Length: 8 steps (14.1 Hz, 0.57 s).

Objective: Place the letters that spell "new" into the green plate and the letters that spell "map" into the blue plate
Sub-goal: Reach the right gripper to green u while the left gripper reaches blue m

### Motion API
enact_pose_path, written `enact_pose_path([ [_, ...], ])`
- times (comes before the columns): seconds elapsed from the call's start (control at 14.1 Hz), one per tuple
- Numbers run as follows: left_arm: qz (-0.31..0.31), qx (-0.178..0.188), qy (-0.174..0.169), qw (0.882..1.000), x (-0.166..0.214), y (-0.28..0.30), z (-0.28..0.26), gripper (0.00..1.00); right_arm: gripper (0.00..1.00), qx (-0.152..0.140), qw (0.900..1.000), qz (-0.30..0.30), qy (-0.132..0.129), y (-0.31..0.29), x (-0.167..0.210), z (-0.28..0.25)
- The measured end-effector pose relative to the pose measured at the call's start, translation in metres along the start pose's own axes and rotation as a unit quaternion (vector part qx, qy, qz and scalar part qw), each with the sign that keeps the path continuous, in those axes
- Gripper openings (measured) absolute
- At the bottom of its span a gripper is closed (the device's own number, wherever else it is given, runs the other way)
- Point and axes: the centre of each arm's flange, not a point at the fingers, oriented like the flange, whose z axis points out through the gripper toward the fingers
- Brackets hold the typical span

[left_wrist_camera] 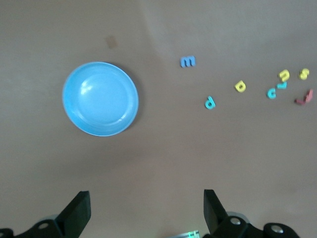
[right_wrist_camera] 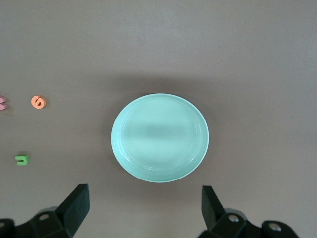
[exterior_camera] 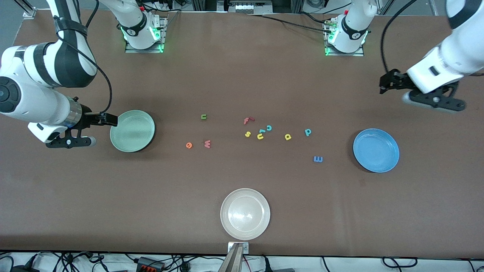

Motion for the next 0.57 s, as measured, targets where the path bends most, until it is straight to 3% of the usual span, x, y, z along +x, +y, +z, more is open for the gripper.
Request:
enact_pose_path([
  [0.28, 0.132, -0.013, -0.041, 0.99, 0.045, 0.042, 0.067, 1.0, 1.0, 0.0, 1.0, -0.001, -0.002, -0.002, -0.001, 0.008],
  [0.57, 0.285, -0.033, -0.049, 0.957, 0.088, 0.055, 0.146, 1.0, 1.0, -0.01, 1.0, -0.013, 0.018, -0.1, -0.012, 0.072],
])
